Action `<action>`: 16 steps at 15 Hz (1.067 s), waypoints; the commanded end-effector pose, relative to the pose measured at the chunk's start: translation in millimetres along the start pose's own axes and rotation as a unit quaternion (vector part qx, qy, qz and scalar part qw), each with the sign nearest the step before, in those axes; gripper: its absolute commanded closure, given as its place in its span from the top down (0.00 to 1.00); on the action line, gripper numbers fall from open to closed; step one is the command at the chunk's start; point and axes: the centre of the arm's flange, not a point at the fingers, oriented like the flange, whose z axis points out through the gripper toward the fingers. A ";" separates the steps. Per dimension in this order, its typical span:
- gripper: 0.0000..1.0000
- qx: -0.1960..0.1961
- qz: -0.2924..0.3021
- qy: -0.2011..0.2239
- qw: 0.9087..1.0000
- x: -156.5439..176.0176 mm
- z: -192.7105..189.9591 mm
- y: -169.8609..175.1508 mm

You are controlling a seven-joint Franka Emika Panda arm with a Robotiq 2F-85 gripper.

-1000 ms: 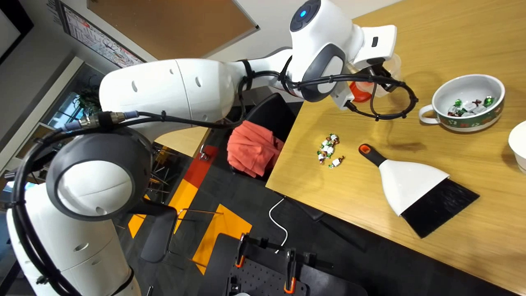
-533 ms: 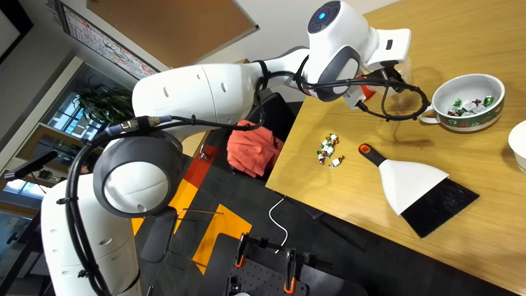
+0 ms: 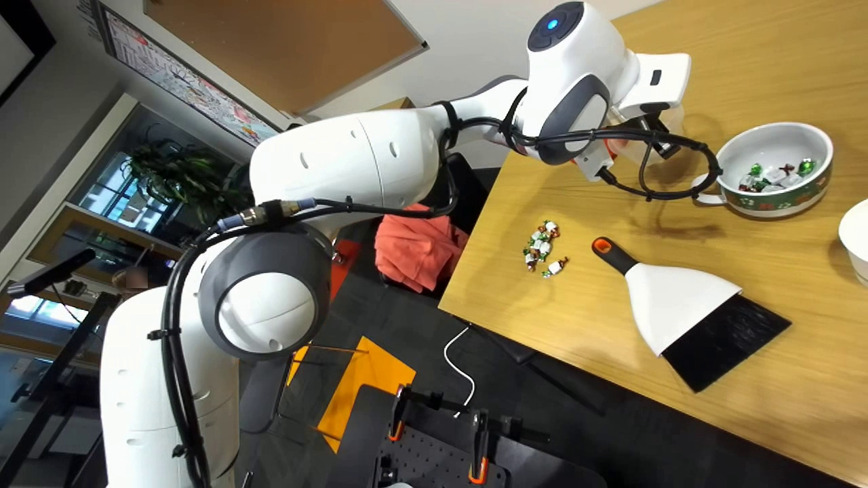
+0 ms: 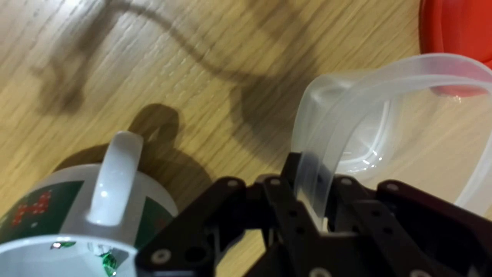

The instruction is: Uncover the lunch box, pour the sweets inside it into the mug and then put it back on the table

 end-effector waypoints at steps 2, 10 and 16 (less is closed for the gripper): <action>0.02 -0.002 0.007 -0.017 1.000 10.6 10.2 -9.4; 0.80 0.023 -0.002 -0.008 1.000 3.1 -20.9 -9.0; 1.00 0.003 -0.042 -0.051 0.998 -0.6 -92.3 0.6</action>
